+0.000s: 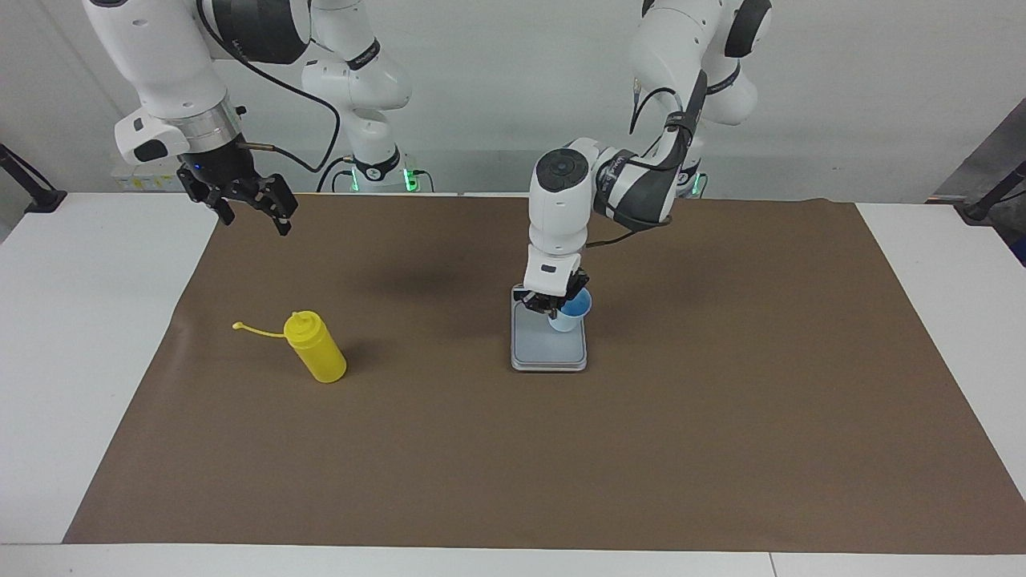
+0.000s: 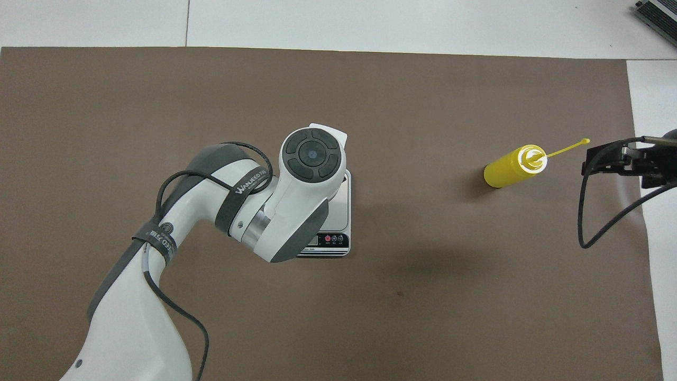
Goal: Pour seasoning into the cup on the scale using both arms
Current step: 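Carry the blue cup with the left gripper onto the scale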
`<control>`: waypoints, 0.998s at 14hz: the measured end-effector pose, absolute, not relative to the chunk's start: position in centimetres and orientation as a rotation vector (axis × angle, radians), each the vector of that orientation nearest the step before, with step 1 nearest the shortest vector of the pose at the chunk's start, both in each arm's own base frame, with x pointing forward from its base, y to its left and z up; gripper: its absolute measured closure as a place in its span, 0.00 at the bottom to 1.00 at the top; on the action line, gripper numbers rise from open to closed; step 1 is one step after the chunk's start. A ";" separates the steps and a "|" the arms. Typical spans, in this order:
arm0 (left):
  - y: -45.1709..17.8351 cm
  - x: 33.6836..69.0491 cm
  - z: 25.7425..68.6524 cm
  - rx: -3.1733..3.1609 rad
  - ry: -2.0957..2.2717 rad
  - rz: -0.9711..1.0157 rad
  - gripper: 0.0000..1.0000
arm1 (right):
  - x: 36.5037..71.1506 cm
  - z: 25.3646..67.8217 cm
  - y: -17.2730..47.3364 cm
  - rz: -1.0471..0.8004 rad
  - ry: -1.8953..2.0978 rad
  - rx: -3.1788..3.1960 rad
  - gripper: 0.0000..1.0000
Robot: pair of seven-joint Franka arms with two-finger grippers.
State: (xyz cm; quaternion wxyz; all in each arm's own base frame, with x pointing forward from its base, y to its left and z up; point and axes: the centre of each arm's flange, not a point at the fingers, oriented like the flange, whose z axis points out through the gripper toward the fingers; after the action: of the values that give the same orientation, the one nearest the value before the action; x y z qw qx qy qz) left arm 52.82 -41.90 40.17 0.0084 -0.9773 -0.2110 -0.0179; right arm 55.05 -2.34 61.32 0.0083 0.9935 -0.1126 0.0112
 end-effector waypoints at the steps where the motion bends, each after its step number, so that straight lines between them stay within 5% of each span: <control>1: -42.1 53.1 40.3 -3.058 -0.662 -0.062 0.94 | 55.0 61.3 -2.3 0.035 -0.352 3.105 0.00; 11: -43.1 53.2 38.9 -3.042 -0.667 -0.065 0.93 | 55.0 61.1 -2.3 0.029 -0.313 3.109 0.00; 14: -43.1 53.2 38.8 -3.040 -0.663 -0.068 0.68 | 55.0 61.0 -2.3 0.024 -0.311 3.109 0.00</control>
State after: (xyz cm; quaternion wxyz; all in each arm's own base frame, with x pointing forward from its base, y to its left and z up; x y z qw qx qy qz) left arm 53.19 -43.13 38.79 0.0147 -0.9767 -0.2131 -0.0219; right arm 54.97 -2.34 61.01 0.0086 0.9950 -0.0996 0.0077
